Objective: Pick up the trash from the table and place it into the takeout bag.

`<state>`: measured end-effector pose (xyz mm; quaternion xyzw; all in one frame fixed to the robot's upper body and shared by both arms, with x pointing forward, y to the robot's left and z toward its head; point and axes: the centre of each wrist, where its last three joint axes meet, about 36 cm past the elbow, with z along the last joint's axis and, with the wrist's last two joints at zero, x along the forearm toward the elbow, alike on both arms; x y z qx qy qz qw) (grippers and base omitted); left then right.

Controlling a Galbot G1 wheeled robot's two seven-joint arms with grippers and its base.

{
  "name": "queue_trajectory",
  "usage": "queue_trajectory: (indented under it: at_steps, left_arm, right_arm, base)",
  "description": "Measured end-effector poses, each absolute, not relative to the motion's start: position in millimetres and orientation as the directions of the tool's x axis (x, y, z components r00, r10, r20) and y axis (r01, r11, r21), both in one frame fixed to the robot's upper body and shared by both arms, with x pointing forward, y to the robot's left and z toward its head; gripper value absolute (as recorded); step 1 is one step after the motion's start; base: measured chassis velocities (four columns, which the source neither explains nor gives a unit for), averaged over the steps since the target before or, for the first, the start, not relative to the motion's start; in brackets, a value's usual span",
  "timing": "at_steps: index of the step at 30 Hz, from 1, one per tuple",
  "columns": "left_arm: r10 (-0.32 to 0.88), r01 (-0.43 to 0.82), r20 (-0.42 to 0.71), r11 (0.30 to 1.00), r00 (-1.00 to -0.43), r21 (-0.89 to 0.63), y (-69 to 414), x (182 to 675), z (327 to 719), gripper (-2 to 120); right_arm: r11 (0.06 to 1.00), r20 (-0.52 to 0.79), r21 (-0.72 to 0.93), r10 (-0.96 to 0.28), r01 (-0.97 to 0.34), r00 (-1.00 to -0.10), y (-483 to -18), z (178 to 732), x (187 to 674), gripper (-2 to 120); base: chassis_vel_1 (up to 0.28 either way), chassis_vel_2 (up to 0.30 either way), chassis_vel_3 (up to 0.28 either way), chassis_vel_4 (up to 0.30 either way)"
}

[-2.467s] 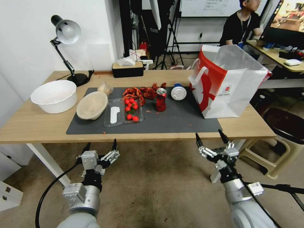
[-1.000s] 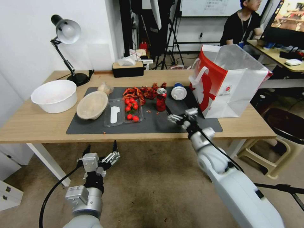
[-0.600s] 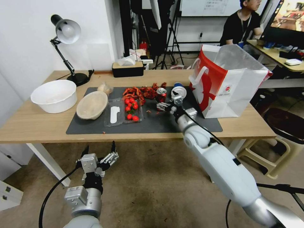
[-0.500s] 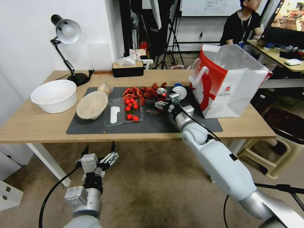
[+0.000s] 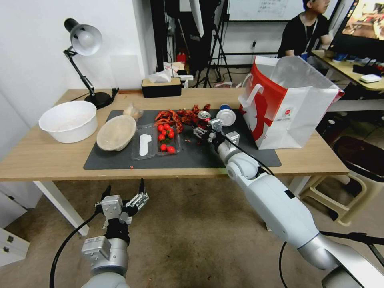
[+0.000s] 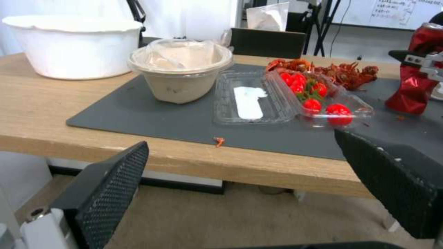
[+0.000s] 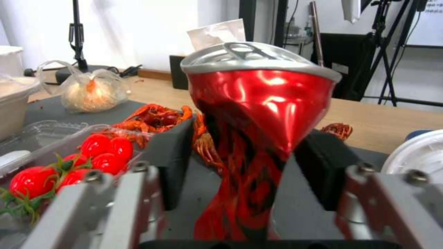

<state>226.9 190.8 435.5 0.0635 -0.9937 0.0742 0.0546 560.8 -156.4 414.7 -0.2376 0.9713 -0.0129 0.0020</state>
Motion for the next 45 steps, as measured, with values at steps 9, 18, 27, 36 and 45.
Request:
queue_trajectory:
  at_steps: [9, 18, 27, 36, 45]
  left_arm:
    - [-0.121, -0.135, 0.099, 0.981, -0.988, -0.14, 190.9, 225.7, 432.1, 100]
    - [-0.115, -0.126, 0.084, 0.982, -0.99, -0.14, 191.0, 225.3, 434.8, 100]
    - [-0.109, -0.12, 0.082, 0.983, -0.991, -0.14, 188.5, 225.2, 434.5, 100]
    - [-0.105, -0.115, 0.082, 0.984, -0.991, -0.136, 188.8, 223.9, 434.9, 100]
    - [-0.088, -0.098, 0.082, 0.987, -0.993, -0.131, 187.4, 223.9, 435.1, 100]
  right_arm:
    - [0.886, -0.04, -0.022, -0.464, -0.464, -0.885, -162.3, 418.8, 556.3, 18]
    - [0.895, -0.204, -0.02, -0.44, -0.445, -0.875, -187.1, 494.4, 541.9, 7]
    - [0.977, -0.337, -0.002, -0.202, -0.214, -0.919, -246.4, 649.1, 546.8, 7]
    - [0.999, -0.15, -0.022, -0.029, -0.026, -0.988, -330.9, 696.3, 563.2, 7]
    - [0.997, 0.109, -0.056, 0.062, 0.057, -0.992, -352.0, 689.0, 568.8, 7]
  base:
    - [0.0, 0.0, 0.0, 0.0]
    - [0.0, 0.0, 0.0, 0.0]
    - [0.0, 0.0, 0.0, 0.0]
    - [0.0, 0.0, 0.0, 0.0]
    - [0.0, 0.0, 0.0, 0.0]
